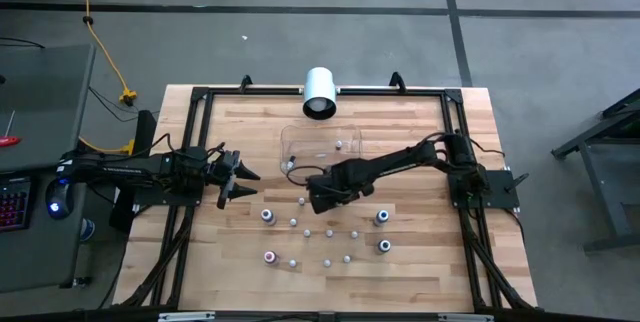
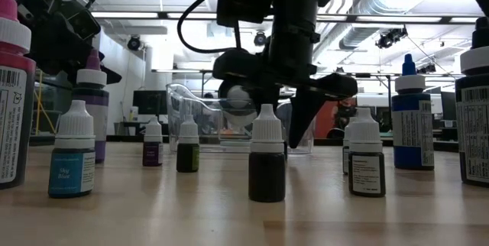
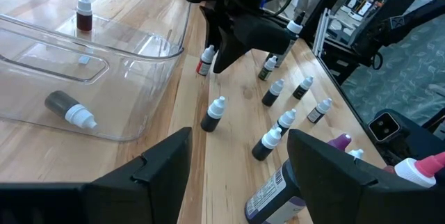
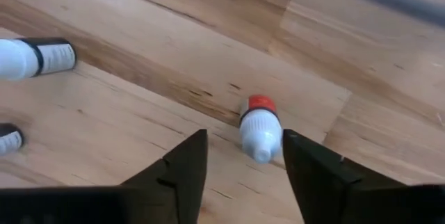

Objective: Pick & Place food coloring
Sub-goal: Put the small red food coloring bottle into the transparent bin

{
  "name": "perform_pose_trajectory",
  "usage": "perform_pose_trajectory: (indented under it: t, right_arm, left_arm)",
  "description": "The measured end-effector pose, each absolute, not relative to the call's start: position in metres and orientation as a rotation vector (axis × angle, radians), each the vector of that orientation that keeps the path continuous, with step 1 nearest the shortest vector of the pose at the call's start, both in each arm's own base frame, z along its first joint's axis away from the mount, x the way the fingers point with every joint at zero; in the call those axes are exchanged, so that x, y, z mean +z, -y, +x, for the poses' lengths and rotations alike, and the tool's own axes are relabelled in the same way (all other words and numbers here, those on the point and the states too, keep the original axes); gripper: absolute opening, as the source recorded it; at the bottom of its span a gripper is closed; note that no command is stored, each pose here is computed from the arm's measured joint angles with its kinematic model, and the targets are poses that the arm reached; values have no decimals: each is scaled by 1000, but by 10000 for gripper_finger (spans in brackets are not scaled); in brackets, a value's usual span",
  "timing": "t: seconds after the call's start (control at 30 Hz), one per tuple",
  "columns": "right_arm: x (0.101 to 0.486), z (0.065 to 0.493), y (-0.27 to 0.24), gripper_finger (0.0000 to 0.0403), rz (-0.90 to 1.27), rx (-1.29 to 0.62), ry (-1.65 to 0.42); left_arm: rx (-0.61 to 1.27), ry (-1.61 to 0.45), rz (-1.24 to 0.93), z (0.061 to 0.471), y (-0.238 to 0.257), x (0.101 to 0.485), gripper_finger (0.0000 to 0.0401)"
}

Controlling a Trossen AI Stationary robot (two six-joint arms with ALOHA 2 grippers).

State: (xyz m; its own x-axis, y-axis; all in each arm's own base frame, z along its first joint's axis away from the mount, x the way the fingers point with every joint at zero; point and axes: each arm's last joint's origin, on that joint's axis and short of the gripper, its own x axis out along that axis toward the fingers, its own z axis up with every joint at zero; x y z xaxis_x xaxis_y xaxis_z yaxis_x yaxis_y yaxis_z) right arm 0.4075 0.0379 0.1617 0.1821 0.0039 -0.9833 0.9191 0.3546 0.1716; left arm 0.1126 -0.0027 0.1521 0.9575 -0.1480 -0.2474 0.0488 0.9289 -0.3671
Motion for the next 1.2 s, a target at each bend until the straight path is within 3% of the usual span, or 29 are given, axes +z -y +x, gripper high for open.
perform_pose_trajectory:
  t: [0.17,0.53,1.2]
  right_arm:
    - [162,410,-31,196,1014,-818,-1183]
    - [162,410,-29,191,1012,-816,-1192]
    - [162,410,-29,85,1004,-825,-1187]
  left_arm:
    - [-102,-276,-367,113,3,152,234]
    - [-102,-276,-367,113,3,152,234]
    - [-102,-276,-367,113,3,152,234]
